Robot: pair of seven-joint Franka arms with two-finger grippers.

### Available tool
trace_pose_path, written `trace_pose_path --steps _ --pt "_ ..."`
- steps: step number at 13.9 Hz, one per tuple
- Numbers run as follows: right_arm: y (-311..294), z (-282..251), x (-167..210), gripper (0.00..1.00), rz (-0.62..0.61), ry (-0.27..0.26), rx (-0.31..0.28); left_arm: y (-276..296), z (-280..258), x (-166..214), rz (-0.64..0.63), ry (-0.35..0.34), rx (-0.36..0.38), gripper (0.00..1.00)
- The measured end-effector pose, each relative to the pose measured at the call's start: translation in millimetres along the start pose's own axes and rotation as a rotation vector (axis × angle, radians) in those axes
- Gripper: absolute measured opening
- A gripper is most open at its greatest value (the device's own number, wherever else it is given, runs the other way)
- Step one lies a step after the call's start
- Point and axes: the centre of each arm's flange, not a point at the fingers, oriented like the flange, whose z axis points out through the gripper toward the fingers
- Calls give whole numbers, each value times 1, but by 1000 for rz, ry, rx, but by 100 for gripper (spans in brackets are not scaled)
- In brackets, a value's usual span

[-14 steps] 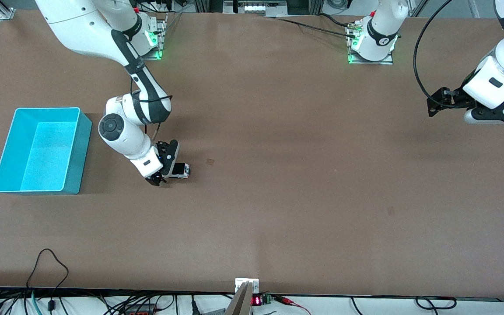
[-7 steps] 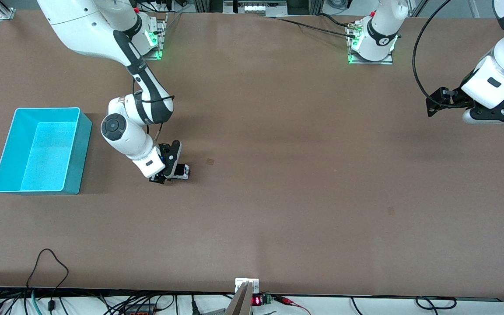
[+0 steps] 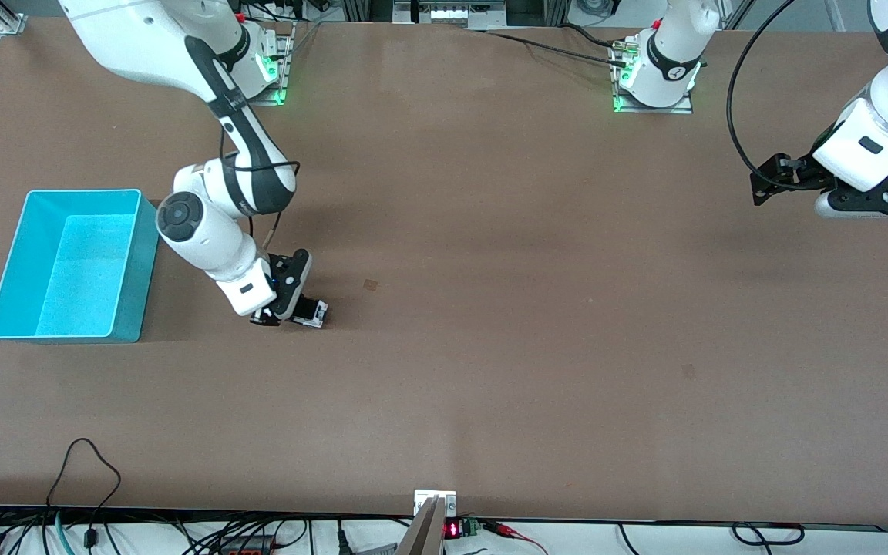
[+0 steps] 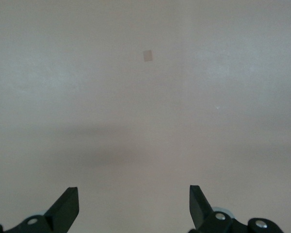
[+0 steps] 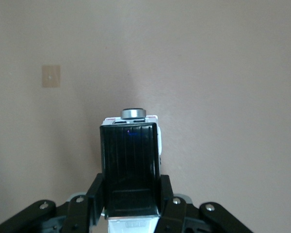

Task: Wind and store white jeep toy
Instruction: 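Grasp the jeep with the right gripper and lift it, then carry the jeep into the cyan bin with the right gripper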

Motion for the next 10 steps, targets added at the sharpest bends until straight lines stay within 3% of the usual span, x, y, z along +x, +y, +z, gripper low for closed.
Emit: trace_pose_path --steps 3,10 --pt "21 -44 -27 48 155 1 -14 0 0 0 0 0 0 100" --pt "69 -97 -142 48 626 -45 -13 0 0 0 0 0 0 100"
